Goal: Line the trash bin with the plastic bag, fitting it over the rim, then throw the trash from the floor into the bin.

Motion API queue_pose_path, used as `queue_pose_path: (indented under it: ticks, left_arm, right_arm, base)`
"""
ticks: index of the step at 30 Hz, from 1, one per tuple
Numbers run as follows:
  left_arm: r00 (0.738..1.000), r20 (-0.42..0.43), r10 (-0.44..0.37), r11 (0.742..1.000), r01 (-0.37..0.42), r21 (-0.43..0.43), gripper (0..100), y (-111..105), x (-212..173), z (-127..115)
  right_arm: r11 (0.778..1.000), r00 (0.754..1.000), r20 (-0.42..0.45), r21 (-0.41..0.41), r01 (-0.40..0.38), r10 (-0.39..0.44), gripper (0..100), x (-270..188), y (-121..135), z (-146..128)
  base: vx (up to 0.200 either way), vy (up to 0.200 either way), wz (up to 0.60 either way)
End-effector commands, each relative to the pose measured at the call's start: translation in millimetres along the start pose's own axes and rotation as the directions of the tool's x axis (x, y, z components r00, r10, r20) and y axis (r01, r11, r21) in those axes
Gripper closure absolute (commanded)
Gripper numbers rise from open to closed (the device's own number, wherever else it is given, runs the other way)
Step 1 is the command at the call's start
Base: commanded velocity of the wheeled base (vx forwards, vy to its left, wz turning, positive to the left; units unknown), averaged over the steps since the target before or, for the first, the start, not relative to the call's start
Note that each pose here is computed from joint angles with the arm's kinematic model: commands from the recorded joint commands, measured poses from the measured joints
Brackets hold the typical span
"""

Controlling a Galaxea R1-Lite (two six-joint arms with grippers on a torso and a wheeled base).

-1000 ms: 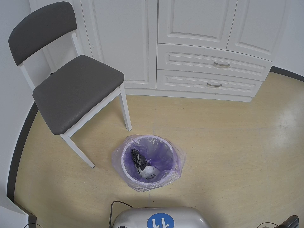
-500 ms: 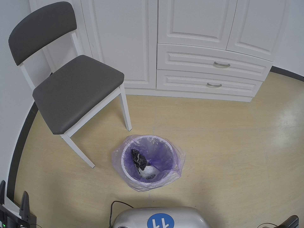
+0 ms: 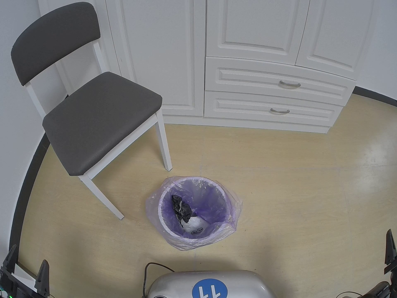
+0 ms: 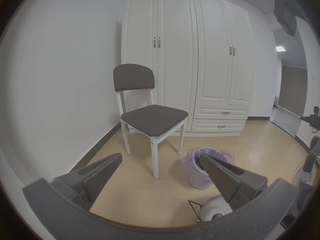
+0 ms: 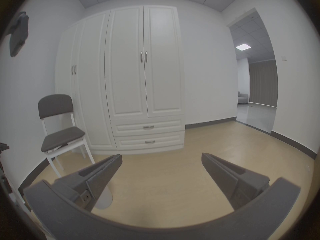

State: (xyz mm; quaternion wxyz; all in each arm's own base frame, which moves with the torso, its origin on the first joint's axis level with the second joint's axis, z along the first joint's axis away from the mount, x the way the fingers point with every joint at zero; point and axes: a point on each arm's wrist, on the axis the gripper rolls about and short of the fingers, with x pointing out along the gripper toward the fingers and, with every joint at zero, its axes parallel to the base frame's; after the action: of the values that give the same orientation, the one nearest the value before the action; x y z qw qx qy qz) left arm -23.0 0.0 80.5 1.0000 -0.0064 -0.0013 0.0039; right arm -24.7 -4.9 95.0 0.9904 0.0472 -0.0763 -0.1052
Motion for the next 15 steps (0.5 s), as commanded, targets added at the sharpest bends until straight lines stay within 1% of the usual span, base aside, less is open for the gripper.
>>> queue_pose_path:
  ticks: [1,4,6,7,11,13,15]
  left_arm:
    - [1.000,-0.004,-0.002,1.000,0.002,-0.001,0,0.1,0.2,-5.2]
    - [1.000,-0.004,-0.002,1.000,0.002,-0.003,0,0.1,0.2,-5.2]
    - [1.000,-0.004,-0.002,1.000,0.002,0.001,0,0.1,0.2,-5.2]
    - [1.000,-0.004,-0.002,1.000,0.002,0.004,0,0.1,0.2,-5.2]
    - [1.000,-0.004,-0.002,1.000,0.002,0.002,0,0.1,0.2,-5.2]
    - [1.000,-0.004,-0.002,1.000,0.002,0.002,0,0.1,0.2,-5.2]
    - [1.000,-0.004,-0.002,1.000,0.002,0.001,0,0.1,0.2,-5.2]
  right_arm:
    - [1.000,0.997,-0.072,-0.019,0.010,-0.012,0,-0.7,-1.2,-12.3]
    - [1.000,0.997,-0.075,-0.021,0.010,-0.012,0,-0.7,-1.3,-12.6]
    - [0.999,0.997,-0.074,-0.036,0.007,-0.010,0,-0.7,-1.2,-12.4]
    - [0.998,0.997,-0.074,-0.059,0.001,-0.006,0,-0.7,-1.1,-12.5]
    - [0.997,0.997,-0.077,-0.080,-0.011,0.005,0,-0.7,-0.9,-12.6]
    - [0.994,0.996,-0.079,-0.096,-0.043,0.036,0,-0.7,-0.2,-12.7]
    - [0.995,0.996,-0.080,-0.094,-0.046,0.039,0,-0.7,-0.1,-12.7]
  base:
    - [0.000,0.000,0.00]
    - [0.000,0.000,0.00]
    - [0.000,0.000,0.00]
    - [0.000,0.000,0.00]
    - [0.000,0.000,0.00]
    - [0.000,0.000,0.00]
    - [0.000,0.000,0.00]
